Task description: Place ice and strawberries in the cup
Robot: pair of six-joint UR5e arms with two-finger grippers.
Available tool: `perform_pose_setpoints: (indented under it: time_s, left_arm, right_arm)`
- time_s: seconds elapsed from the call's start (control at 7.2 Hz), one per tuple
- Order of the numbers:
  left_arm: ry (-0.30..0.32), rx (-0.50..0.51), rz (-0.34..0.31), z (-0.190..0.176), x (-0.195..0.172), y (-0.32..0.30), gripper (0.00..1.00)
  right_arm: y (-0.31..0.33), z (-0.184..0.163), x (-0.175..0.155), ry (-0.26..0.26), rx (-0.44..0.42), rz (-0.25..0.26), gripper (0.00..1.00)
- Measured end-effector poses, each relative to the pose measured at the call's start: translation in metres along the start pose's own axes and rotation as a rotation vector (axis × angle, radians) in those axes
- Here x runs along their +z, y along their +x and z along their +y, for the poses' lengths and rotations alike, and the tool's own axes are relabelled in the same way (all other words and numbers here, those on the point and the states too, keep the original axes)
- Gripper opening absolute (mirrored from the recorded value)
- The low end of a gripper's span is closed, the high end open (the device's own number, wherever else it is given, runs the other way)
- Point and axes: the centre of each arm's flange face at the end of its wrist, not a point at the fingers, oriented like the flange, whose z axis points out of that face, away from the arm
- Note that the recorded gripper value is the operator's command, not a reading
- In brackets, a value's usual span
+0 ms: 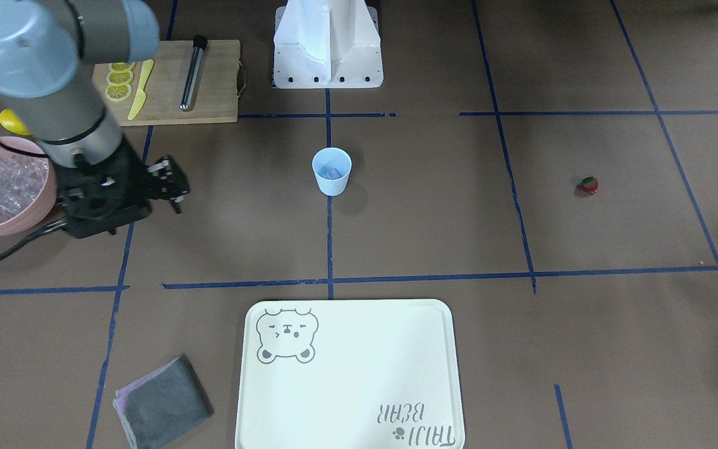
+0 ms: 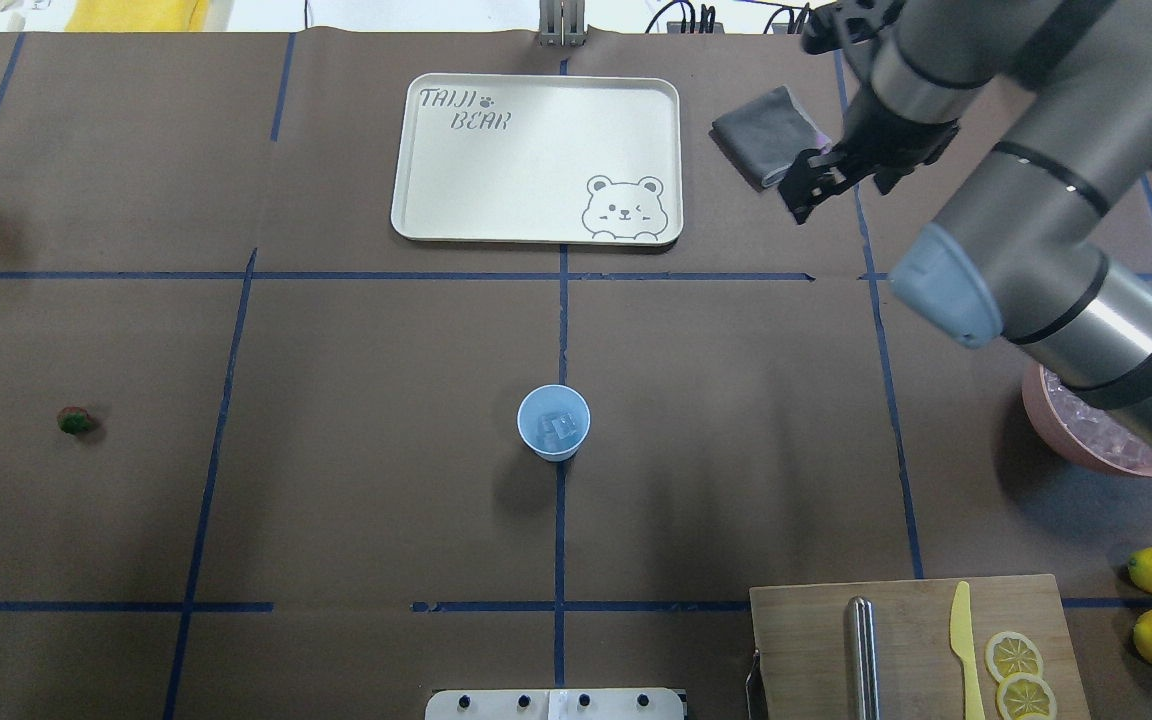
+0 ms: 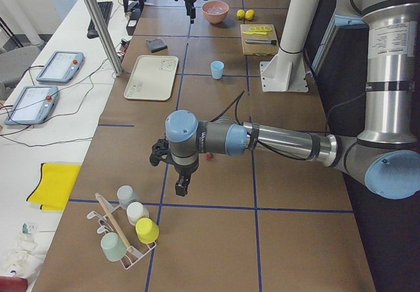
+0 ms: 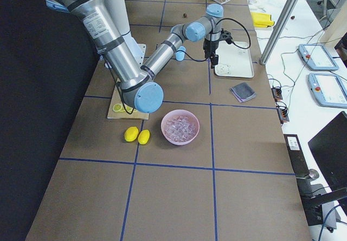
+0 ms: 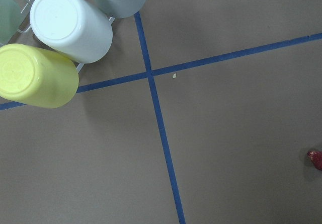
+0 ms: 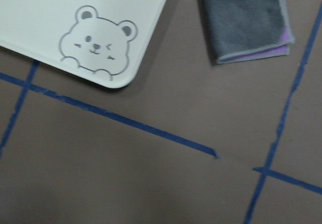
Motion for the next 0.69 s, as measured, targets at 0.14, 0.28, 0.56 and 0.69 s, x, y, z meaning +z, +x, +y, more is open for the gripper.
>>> perform_pose_setpoints:
  time_s: [0.14,0.28,0.56,0.69]
  left_arm:
    - [0.002,0.002,0.0,-0.001,0.0,0.0,1.0]
    - [0.004,0.005,-0.001,-0.002,-0.001,0.001,1.0]
    - [0.019,0.018,-0.004,-0.011,-0.008,0.005,1.0]
    - [0.036,0.035,-0.006,-0.018,-0.013,0.01,1.0]
  right_arm:
    - [0.072,0.016,-0.005,-0.015,-0.056,0.012,1.0]
    - [0.138,0.042,-0.008,-0.032,-0.084,0.019,1.0]
    - [0.258,0.119,-0.011,-0.064,0.005,0.028,1.0]
    - [0.304,0.163,-0.01,-0.083,0.069,0.034,1.0]
